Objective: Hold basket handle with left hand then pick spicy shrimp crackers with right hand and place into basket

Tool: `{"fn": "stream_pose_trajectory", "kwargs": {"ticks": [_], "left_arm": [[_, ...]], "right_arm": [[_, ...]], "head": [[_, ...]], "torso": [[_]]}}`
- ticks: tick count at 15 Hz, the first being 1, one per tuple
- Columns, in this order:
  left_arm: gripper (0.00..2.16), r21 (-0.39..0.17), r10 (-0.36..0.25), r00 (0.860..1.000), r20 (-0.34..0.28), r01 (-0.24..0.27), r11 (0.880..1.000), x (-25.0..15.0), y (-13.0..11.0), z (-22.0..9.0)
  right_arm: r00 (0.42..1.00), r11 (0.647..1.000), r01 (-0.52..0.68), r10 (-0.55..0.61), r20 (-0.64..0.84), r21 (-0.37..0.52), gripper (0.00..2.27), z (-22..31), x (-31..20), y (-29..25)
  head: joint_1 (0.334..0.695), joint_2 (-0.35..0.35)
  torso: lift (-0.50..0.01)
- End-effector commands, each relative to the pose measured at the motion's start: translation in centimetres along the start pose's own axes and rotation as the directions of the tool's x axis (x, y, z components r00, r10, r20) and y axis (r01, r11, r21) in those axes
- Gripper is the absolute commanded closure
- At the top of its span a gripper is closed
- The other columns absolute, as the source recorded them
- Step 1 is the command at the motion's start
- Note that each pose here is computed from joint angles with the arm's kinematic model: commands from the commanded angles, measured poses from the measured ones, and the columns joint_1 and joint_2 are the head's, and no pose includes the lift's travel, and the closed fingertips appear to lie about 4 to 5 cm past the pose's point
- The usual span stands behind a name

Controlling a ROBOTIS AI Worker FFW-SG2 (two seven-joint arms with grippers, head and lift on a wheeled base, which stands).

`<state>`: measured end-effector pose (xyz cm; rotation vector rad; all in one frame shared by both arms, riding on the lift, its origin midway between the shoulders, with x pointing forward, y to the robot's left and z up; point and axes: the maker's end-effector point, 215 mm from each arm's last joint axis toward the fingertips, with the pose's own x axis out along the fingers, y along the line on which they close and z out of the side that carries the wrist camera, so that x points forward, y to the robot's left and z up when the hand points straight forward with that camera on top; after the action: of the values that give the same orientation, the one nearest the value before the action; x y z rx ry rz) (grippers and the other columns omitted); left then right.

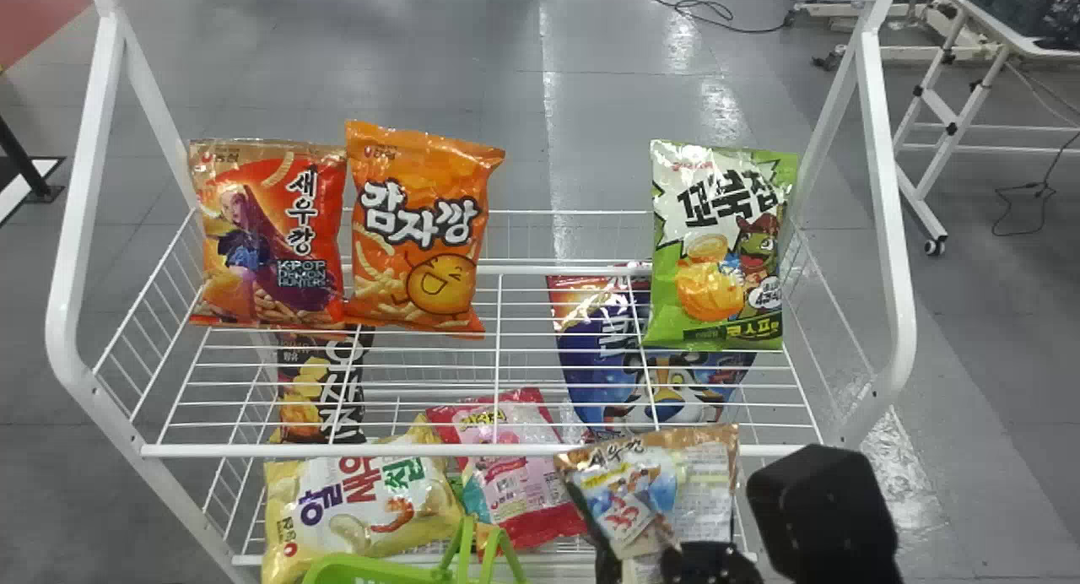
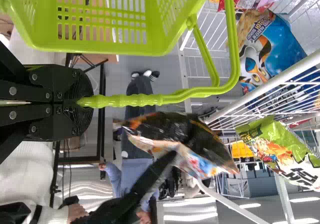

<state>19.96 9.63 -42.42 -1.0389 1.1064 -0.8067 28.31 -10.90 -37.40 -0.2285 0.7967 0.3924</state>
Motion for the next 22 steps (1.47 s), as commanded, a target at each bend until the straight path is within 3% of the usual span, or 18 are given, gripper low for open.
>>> {"fn": "stream_pose_trajectory", "kwargs": {"ticks": [1, 15, 22], "left_arm": [[1.9, -0.001, 0.001, 1.0, 0.0, -0.001, 1.0, 0.0, 0.0, 0.0], [1.9, 0.003, -0.008, 1.0, -0.01, 0.008, 1.0, 0.6, -0.3, -0.1], [1.9, 0.001, -0.014, 1.0, -0.019, 0.014, 1.0, 0.8, -0.5, -0.5]], "right_arm": [[0.996, 0.999, -0.032, 0.031, -0.078, -0.022, 1.68, -2.5, -0.2, 1.5], [0.968, 0.993, -0.115, 0.106, -0.226, -0.024, 1.68, -8.1, 1.8, 6.3], [0.971, 0.989, -0.137, 0.123, -0.204, -0.056, 1.68, -6.7, 4.5, 9.4]], "head": [[0.695, -0.035], [0.695, 0.023], [0.695, 0.094]], "torso": [[-0.037], [-0.037], [-0.037]]}}
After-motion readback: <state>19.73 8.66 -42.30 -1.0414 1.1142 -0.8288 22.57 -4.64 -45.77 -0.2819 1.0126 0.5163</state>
